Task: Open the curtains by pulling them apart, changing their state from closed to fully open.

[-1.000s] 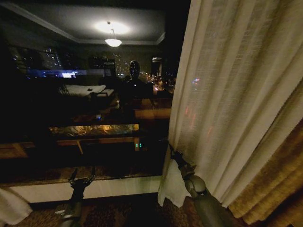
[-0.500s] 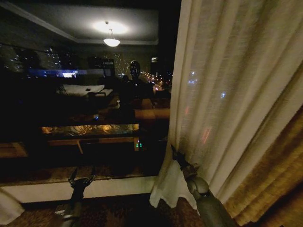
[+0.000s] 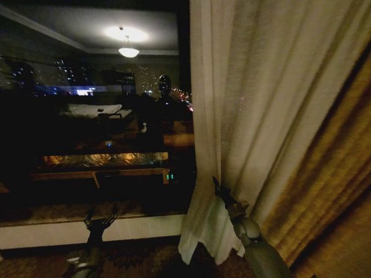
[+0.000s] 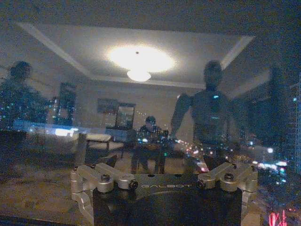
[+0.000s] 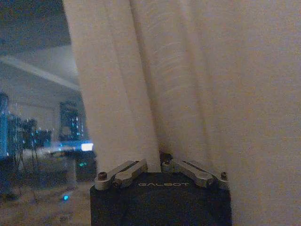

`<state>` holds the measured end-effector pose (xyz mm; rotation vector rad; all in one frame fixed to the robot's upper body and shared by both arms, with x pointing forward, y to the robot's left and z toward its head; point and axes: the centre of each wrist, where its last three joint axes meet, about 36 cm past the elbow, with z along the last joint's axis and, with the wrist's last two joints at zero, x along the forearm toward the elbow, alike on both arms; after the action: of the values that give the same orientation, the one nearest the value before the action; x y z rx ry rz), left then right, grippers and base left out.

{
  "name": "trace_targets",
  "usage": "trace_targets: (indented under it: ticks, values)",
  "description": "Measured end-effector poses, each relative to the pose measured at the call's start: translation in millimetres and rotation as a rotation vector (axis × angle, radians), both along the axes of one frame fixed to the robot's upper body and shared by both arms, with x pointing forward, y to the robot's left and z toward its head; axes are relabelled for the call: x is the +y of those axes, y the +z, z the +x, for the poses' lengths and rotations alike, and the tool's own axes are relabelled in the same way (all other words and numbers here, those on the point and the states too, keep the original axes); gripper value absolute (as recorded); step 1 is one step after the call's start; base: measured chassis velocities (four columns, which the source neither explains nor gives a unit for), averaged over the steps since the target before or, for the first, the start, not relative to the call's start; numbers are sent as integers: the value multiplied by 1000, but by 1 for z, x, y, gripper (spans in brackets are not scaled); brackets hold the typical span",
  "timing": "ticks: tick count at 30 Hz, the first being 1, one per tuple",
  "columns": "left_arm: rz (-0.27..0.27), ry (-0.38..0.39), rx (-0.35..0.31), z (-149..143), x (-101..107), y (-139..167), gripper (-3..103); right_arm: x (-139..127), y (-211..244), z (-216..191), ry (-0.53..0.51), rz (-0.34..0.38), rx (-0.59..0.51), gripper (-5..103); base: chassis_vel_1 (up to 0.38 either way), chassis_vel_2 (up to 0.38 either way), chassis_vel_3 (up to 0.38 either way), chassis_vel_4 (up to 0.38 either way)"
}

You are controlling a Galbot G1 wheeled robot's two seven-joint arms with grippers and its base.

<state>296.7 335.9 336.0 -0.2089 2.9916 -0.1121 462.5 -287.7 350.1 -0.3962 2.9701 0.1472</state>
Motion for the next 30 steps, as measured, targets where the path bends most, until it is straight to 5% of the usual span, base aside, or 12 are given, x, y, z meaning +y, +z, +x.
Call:
trace_targets:
  ticks: [8, 21, 30]
  values:
    - [0, -1, 0, 0, 0, 0, 100, 6, 0, 0, 12, -21, -35, 0, -264, -252, 262, 238]
    - [1, 1, 0, 0, 0, 0, 100, 12, -5, -3, 32, -130, -30, 0, 12, 14, -13, -8]
    - [0, 0, 0, 0, 0, 0, 100, -37, -4, 17, -248, -186, 39, 0, 0, 0, 0, 0]
